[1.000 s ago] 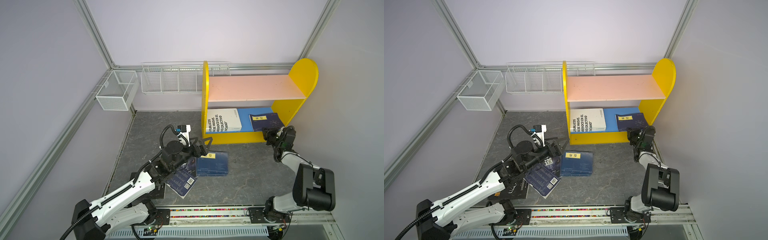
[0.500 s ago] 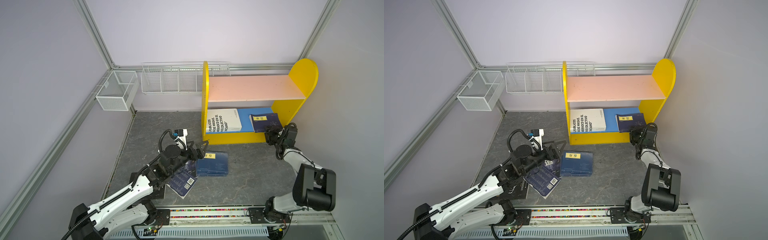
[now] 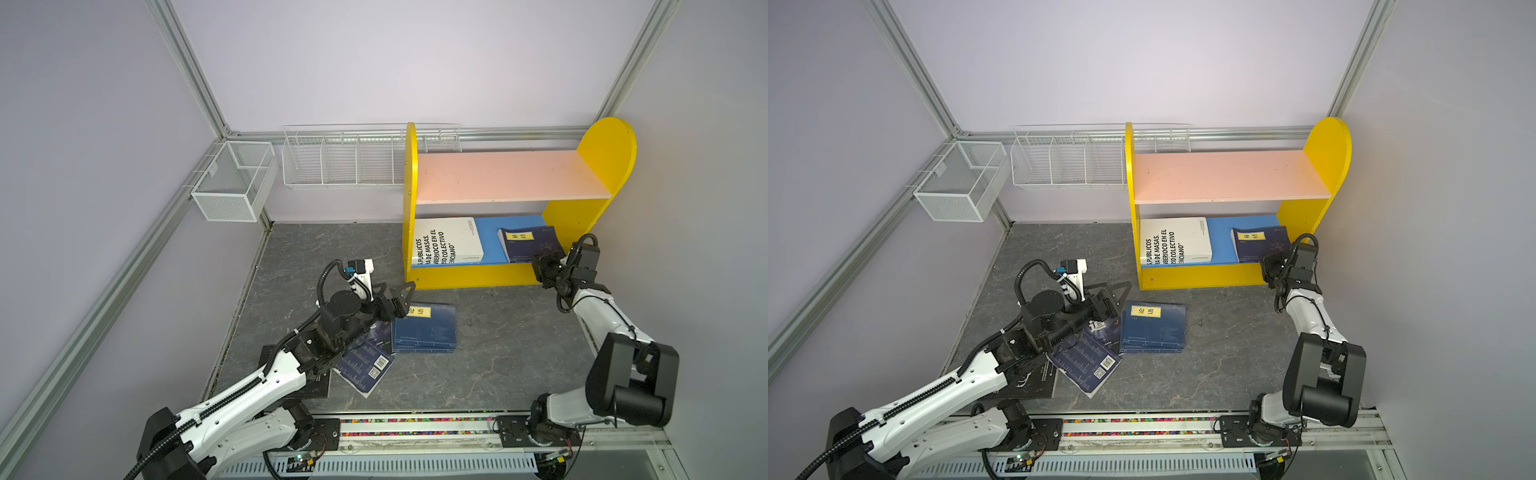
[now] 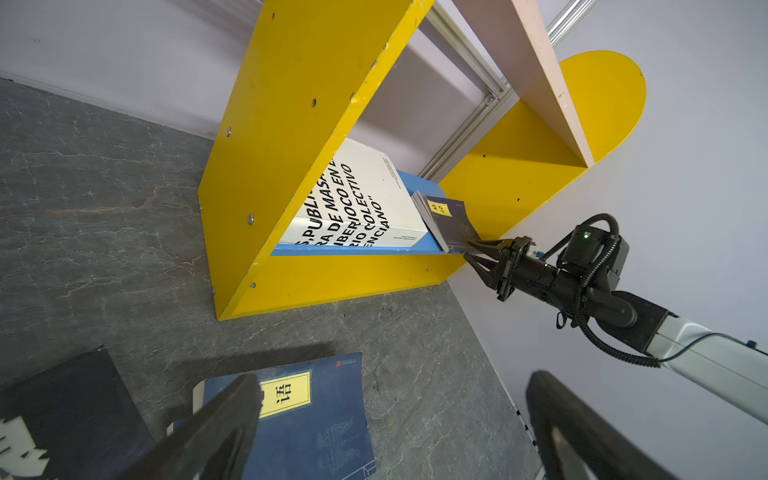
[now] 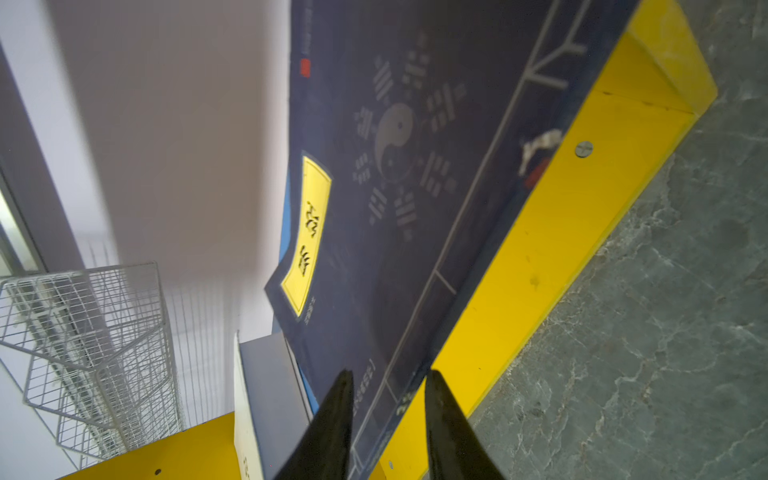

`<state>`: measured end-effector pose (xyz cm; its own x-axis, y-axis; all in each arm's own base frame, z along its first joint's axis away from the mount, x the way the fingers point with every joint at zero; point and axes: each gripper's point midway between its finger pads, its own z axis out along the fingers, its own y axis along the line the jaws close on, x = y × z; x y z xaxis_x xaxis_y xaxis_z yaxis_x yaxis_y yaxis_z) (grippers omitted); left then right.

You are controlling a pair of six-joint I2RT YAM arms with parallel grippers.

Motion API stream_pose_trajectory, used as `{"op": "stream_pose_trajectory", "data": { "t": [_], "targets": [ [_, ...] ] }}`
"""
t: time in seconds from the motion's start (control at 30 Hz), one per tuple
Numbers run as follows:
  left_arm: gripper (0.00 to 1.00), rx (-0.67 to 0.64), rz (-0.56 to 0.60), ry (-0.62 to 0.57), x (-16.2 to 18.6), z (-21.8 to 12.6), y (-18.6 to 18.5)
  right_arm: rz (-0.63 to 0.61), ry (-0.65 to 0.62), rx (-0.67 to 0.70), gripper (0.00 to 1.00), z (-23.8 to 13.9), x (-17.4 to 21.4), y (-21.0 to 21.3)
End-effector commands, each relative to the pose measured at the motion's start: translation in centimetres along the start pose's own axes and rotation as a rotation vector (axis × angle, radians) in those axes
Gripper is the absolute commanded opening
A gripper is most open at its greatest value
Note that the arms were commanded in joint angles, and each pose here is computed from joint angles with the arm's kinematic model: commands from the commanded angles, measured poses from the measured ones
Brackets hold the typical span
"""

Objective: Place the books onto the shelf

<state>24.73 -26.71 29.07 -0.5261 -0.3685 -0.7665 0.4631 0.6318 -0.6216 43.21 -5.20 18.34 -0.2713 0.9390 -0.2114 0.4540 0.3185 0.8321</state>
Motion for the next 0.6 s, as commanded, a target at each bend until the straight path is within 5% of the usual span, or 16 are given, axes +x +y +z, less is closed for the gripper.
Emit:
{"op": "stream_pose_trajectory", "data": {
  "t": [0.0, 0.57],
  "targets": [
    [1.00, -0.012, -0.010, -0.026, -0.4, 0.0, 0.5, -0.022, 0.001, 0.038, 0.32, -0.2, -0.1, -0.5],
    [1.00, -0.033, -0.023, -0.020, 0.0, 0.3, 1.1, -0.038, 0.010, 0.051, 0.24, 1.0, -0.6, -0.4]
  ]
}}
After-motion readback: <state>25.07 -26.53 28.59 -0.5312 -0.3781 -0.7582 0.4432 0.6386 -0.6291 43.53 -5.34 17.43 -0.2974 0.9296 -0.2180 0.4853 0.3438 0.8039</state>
